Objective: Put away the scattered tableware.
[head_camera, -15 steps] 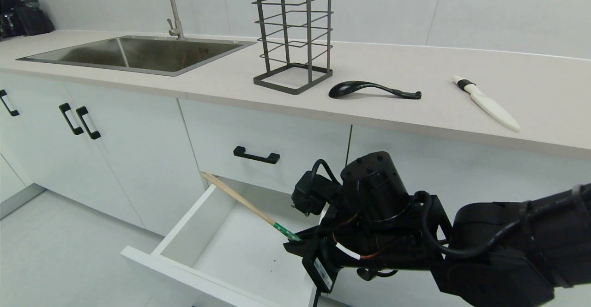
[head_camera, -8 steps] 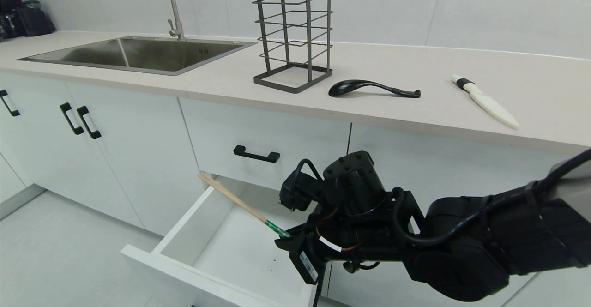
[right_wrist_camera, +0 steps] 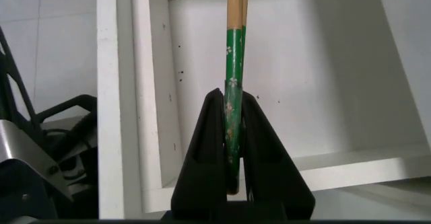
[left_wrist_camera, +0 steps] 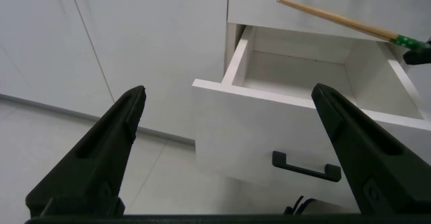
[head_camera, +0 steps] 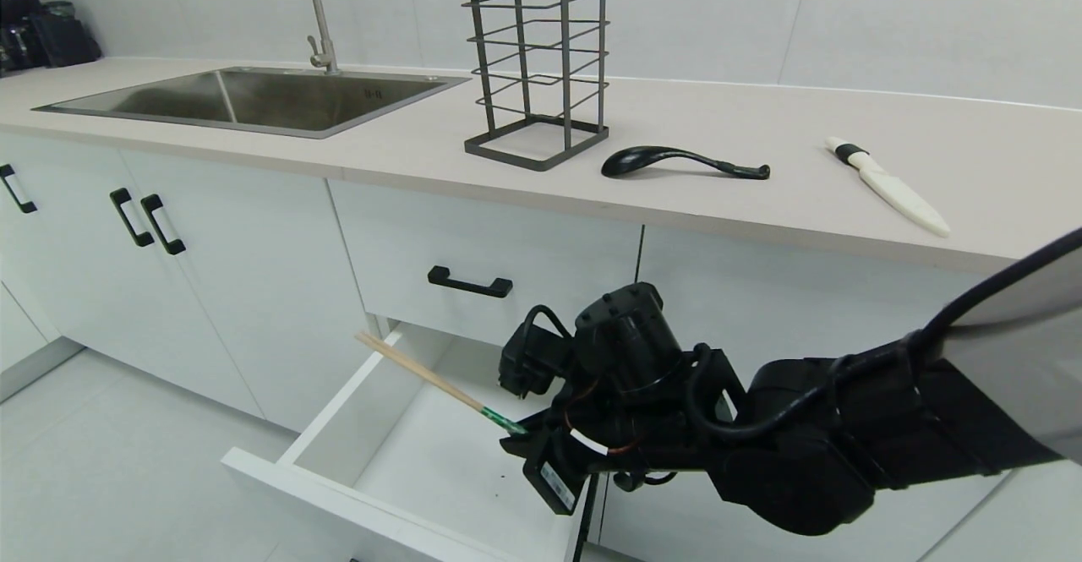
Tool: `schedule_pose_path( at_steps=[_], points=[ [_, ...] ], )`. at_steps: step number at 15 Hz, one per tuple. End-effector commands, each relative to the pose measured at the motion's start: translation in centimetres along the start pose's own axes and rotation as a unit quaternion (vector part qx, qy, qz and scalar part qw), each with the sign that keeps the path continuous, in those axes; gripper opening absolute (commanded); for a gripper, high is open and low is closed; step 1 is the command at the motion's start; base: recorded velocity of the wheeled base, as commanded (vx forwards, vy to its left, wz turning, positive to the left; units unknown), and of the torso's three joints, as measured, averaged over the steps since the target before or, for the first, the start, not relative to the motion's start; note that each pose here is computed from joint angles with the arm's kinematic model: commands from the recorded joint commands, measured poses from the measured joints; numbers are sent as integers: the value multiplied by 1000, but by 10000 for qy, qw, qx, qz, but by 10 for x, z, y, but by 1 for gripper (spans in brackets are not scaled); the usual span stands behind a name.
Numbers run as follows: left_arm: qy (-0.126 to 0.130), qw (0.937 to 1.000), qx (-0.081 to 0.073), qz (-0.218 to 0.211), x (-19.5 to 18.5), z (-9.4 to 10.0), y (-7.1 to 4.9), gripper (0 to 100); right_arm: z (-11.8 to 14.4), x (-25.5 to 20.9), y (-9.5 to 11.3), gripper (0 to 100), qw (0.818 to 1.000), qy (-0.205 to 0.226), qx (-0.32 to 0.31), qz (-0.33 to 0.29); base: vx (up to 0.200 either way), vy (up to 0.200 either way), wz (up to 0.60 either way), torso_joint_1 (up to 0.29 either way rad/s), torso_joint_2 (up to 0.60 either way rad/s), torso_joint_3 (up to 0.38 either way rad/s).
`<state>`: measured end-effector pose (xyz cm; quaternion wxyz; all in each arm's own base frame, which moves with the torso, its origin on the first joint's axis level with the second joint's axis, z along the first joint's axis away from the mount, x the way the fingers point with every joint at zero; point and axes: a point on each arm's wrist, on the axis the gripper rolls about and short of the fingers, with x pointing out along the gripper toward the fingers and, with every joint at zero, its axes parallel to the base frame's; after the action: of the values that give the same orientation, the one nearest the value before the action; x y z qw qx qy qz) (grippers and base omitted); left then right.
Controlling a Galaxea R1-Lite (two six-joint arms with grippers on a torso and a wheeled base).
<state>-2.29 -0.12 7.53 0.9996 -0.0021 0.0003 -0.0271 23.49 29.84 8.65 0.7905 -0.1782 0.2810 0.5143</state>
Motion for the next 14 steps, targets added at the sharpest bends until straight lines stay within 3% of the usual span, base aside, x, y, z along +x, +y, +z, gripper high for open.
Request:
schedule_pose_path(
  at_steps=[1, 14],
  points=[
    [6, 10000, -2, -5, 0, 0, 0, 100, -3, 9, -2, 0, 9998, 173, 28, 21, 0, 0, 0, 0, 0, 0],
    [6, 10000, -2, -5, 0, 0, 0, 100, -12, 41, -14, 0, 9982, 579, 173, 30, 0, 0, 0, 0, 0, 0]
  ],
)
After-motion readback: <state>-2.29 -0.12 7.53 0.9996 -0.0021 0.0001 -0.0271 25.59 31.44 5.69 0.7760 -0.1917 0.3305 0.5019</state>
